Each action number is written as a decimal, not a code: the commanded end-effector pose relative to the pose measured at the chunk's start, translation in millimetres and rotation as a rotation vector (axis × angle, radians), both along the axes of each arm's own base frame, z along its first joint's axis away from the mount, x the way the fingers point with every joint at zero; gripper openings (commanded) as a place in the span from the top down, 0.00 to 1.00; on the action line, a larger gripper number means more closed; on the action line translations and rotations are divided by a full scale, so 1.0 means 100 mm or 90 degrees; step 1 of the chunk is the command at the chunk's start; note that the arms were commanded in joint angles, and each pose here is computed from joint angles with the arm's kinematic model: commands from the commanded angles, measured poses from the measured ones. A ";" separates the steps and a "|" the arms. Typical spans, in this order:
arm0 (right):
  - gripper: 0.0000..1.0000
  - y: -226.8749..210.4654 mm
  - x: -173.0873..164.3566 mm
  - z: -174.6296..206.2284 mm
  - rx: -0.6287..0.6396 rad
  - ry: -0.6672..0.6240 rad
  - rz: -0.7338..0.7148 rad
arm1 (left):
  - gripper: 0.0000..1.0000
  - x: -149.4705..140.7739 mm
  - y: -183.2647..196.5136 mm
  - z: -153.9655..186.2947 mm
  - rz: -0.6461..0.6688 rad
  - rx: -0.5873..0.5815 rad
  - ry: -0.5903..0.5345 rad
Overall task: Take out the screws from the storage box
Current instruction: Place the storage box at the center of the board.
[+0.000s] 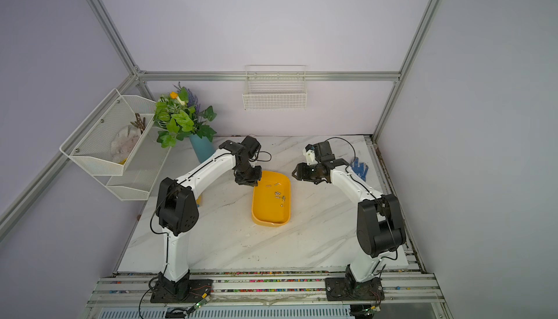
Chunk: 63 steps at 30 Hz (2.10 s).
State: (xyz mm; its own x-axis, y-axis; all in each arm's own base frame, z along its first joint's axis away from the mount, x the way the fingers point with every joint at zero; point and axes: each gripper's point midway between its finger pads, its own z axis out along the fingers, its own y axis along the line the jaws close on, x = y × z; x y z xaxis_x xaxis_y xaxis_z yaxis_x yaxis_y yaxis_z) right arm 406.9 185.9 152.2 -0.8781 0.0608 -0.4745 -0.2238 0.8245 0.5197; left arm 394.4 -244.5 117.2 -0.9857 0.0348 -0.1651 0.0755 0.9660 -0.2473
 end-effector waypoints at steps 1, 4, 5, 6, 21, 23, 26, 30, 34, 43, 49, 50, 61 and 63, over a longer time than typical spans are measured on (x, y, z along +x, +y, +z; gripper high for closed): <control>0.47 0.16 -0.18 0.03 0.010 0.008 0.039 | 1.00 -0.13 0.03 -0.12 0.008 -0.028 0.041; 0.48 0.27 -0.26 0.02 0.009 0.012 0.061 | 1.00 -0.15 0.00 -0.14 0.015 -0.043 0.042; 0.48 0.31 -0.29 0.03 0.009 0.013 0.070 | 1.00 -0.16 0.01 -0.15 0.019 -0.044 0.043; 0.48 0.37 -0.34 0.03 0.006 0.011 0.087 | 1.00 -0.18 0.02 -0.17 0.027 -0.046 0.047; 0.48 0.45 -0.59 -0.11 -0.102 0.008 0.090 | 1.00 -0.57 0.25 -0.33 0.152 -0.099 0.018; 0.48 0.58 -0.63 -0.05 -0.092 -0.011 0.117 | 1.00 -0.62 0.31 -0.38 0.156 -0.084 0.023; 0.48 0.73 -0.69 -0.01 -0.088 -0.022 0.140 | 0.99 -0.66 0.32 -0.41 0.169 -0.097 0.019; 0.48 0.88 -0.83 -0.09 -0.108 -0.008 0.170 | 0.95 -0.72 0.29 -0.49 0.170 -0.108 0.040; 0.49 0.92 -0.90 -0.18 -0.134 -0.009 0.170 | 0.90 -0.77 0.29 -0.51 0.176 -0.118 0.041; 0.53 0.86 -0.89 -0.48 -0.259 -0.018 0.185 | 0.79 -0.77 0.31 -0.33 0.172 -0.134 0.024; 0.58 0.87 -0.85 -0.59 -0.285 -0.017 0.180 | 0.69 -0.79 0.29 -0.28 0.165 -0.147 0.026; 0.57 0.90 -0.85 -0.60 -0.290 -0.019 0.190 | 0.68 -0.78 0.30 -0.27 0.165 -0.146 0.023; 0.61 0.92 -0.86 -0.81 -0.351 -0.025 0.275 | 0.67 -0.41 0.69 0.09 0.194 -0.162 -0.046; 0.62 0.91 -0.86 -0.83 -0.364 -0.029 0.283 | 0.67 -0.36 0.73 0.08 0.197 -0.164 -0.049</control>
